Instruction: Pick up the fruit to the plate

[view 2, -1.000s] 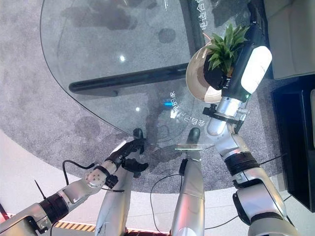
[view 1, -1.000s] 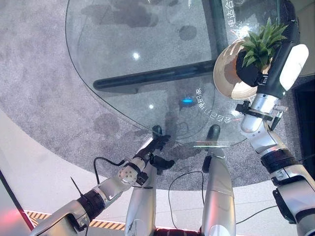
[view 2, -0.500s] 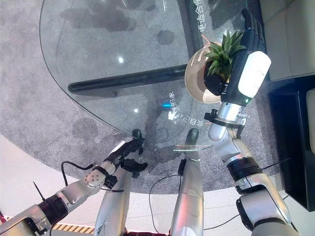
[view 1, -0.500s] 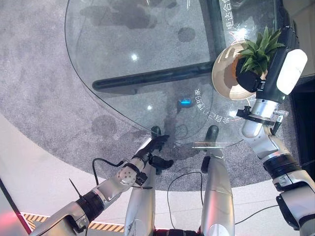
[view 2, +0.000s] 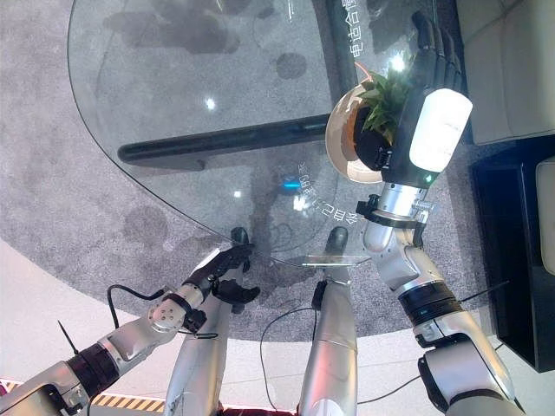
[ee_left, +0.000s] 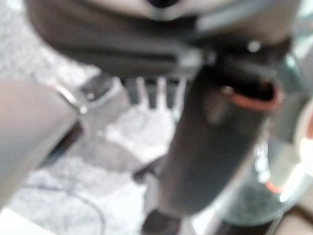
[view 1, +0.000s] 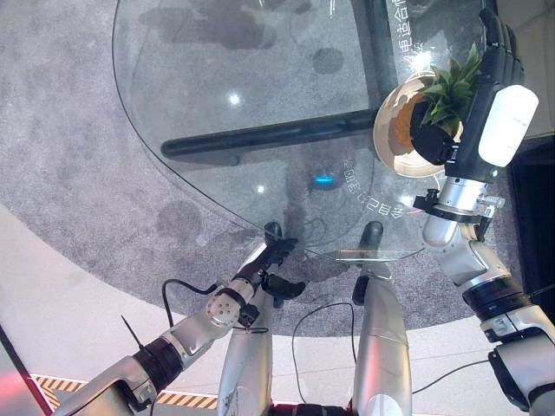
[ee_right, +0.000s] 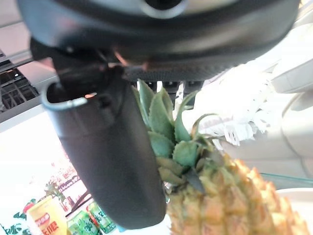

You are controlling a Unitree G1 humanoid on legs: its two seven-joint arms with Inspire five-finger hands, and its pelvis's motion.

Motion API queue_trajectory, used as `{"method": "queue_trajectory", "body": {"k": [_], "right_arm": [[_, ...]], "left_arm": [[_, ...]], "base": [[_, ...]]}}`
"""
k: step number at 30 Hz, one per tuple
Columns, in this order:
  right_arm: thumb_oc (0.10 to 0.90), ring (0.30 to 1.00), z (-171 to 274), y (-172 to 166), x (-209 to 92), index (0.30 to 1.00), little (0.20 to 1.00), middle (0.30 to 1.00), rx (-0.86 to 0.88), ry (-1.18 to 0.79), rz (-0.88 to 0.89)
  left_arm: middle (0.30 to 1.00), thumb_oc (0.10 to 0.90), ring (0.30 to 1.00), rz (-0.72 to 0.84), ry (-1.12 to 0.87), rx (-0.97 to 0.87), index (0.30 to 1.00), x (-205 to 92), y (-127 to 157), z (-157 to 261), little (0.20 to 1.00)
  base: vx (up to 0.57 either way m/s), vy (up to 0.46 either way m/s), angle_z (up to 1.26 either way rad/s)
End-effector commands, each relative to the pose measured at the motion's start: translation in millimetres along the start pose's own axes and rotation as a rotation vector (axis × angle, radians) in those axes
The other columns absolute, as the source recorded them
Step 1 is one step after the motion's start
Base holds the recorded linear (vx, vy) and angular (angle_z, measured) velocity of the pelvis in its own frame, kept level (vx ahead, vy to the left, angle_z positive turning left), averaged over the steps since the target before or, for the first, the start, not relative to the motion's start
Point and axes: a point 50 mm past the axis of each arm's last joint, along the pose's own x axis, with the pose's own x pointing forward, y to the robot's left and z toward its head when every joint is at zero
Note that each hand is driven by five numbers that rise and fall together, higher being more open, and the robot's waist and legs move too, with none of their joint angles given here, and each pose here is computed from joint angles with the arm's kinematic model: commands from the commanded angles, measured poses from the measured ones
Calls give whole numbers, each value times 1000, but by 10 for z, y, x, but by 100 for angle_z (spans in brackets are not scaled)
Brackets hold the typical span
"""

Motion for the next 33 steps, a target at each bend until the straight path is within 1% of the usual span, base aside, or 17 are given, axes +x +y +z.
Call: {"method": "queue_trajectory", "body": {"k": [1,6,12,16,33], "right_arm": [[800,900,286,-364,354,900,900,900,38,-231,-249],[800,900,371,-387,375,900,900,900,41,-268,-268],[800,900,449,-384,345,900,900,900,66,-306,-233],[800,900,539,-333,283,900,900,900,87,-357,-141],[800,900,720,-173,107,900,900,900,225,-392,65]], "left_arm": [[900,800,900,-30,-39,-40,900,-237,-171,-46,900],[900,800,900,-25,-45,-44,900,-239,-176,-43,900],[900,800,900,-13,-48,-45,900,-237,-151,-51,900],[900,800,900,-13,-45,-48,900,-240,-142,-63,900],[900,800,900,4,-43,-53,900,-213,-87,-102,900]], "base": [[0,0,0],[0,0,0],[0,0,0],[0,0,0],[-3,-8,0]]}}
